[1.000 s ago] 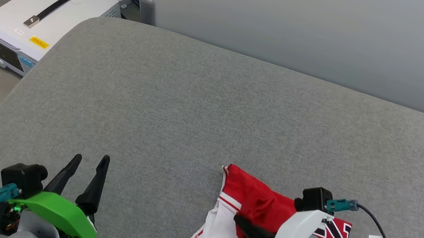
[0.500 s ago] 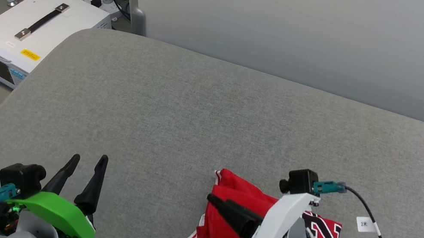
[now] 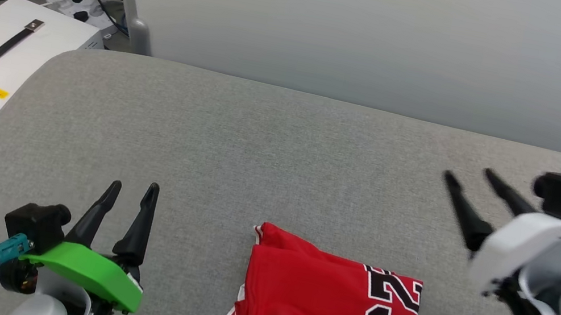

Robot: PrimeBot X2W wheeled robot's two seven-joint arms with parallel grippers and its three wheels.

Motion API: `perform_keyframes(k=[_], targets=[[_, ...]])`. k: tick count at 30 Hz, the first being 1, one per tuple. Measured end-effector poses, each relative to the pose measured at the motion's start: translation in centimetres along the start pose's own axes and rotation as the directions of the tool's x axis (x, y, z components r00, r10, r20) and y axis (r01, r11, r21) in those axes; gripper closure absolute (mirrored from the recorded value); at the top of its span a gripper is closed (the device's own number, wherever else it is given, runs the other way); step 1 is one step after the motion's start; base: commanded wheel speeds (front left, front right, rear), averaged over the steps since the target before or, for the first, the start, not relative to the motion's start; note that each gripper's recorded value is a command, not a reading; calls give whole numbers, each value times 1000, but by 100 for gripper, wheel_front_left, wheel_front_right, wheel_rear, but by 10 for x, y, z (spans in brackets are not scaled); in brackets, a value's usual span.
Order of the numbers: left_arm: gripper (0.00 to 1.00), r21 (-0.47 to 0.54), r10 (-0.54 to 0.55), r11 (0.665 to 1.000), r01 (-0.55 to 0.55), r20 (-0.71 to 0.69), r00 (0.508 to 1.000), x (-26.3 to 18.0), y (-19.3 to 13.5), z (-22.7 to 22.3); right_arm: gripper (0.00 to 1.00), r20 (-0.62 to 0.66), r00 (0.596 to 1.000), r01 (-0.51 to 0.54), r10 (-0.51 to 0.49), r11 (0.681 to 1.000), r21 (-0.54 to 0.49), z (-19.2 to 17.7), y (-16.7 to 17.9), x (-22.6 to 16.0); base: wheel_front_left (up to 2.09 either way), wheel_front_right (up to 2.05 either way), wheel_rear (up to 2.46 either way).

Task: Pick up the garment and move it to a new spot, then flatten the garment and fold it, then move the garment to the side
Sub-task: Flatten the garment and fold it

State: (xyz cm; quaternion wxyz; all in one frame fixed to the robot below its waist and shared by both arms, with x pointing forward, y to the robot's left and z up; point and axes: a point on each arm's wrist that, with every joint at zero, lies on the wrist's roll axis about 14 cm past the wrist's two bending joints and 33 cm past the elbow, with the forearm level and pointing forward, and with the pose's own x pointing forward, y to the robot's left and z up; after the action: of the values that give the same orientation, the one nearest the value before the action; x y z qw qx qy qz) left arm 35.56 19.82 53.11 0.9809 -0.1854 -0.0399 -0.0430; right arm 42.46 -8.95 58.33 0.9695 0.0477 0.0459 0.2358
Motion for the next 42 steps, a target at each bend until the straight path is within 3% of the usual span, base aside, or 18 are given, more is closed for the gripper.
perform_keyframes(k=[4, 9, 15, 26, 42], targets=[[0, 11, -30, 999, 30, 35, 999, 8, -10, 7, 0, 68, 993, 107, -99, 988, -114, 9, -39, -23, 0, 0, 0], [0, 19, -48, 999, 47, 53, 997, 13, -17, 7, 0, 154, 972, 203, -178, 964, -172, 9, -66, -50, 0, 0, 0], [0, 48, -66, 997, 64, 27, 997, 9, -23, -6, 0, 267, 931, 284, -248, 953, -106, 4, -70, -77, 0, 0, 0], [0, 76, -51, 996, 47, 58, 997, 3, -23, -6, 0, 277, 913, 309, -300, 951, 12, -25, -54, -89, 0, 0, 0], [0, 198, -48, 979, 35, 57, 997, 1, -20, -7, 0, 208, 936, 287, -283, 958, 10, -41, -50, -79, 0, 0, 0]])
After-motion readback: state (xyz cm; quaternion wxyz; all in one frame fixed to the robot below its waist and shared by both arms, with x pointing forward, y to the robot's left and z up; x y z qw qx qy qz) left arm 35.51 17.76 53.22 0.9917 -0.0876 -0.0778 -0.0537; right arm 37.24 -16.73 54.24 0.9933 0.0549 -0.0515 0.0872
